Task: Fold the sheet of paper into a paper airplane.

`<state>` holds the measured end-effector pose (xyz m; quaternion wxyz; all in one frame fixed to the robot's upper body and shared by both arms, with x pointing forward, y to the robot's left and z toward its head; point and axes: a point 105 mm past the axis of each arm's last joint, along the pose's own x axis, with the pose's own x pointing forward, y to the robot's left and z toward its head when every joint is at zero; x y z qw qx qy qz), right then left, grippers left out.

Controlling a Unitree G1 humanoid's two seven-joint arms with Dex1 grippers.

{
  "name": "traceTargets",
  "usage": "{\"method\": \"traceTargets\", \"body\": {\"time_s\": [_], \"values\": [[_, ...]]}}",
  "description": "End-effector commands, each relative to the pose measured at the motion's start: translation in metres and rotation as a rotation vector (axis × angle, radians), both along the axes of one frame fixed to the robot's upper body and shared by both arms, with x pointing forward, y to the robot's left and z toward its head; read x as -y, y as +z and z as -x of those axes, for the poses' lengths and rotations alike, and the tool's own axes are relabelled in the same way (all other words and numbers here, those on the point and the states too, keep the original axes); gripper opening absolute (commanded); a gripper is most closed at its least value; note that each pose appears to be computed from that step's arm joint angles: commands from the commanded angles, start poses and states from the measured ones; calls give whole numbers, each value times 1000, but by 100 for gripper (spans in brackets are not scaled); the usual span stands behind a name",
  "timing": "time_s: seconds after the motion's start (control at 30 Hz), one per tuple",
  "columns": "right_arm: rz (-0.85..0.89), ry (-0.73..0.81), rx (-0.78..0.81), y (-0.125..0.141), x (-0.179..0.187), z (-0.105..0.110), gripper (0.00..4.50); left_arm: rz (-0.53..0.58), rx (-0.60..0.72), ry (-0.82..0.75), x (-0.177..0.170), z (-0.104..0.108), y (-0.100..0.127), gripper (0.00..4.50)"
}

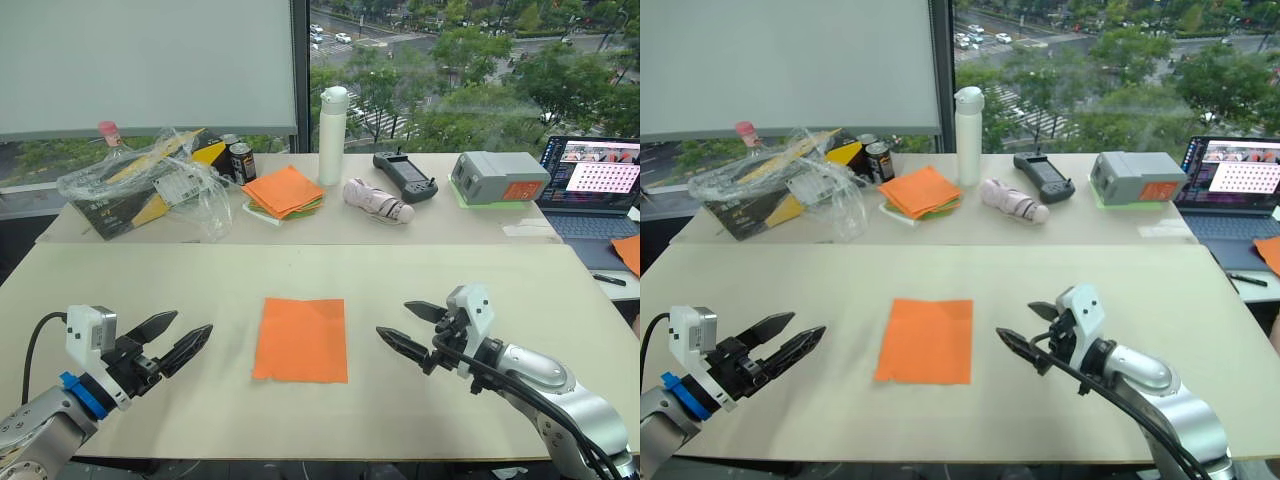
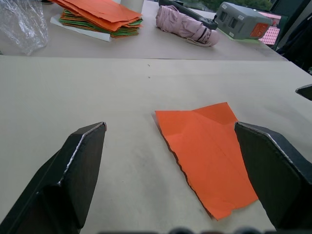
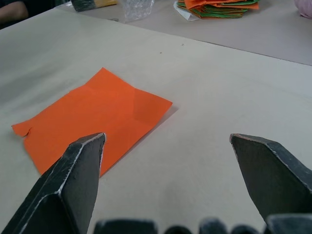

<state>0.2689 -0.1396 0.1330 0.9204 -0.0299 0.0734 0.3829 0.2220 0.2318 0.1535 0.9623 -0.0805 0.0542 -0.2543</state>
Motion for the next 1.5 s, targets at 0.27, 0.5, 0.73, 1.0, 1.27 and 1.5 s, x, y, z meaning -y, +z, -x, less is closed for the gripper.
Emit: {"method": "traceTargets", "body": {"time_s": [0.27, 0.5, 0.73, 1.0, 1.27, 1.5], "values": [[-98, -82, 52, 20, -6, -14, 450, 30, -7, -49, 10, -13, 14, 446], [-116, -105, 62, 23, -13, -22, 450, 67, 21, -66, 22, -27, 21, 446], [-146, -123, 81, 27, -19, -29, 266, 93, 29, -94, 34, -36, 17, 265], [-123, -131, 91, 23, -26, -38, 3, 90, -11, -194, 62, -39, 2, 3], [-105, -148, 78, 18, -32, -50, 3, 17, -74, -265, 79, -42, -24, 3], [-74, -140, 64, 8, -40, -49, 3, -20, -105, -278, 85, -51, -40, 3]]}}
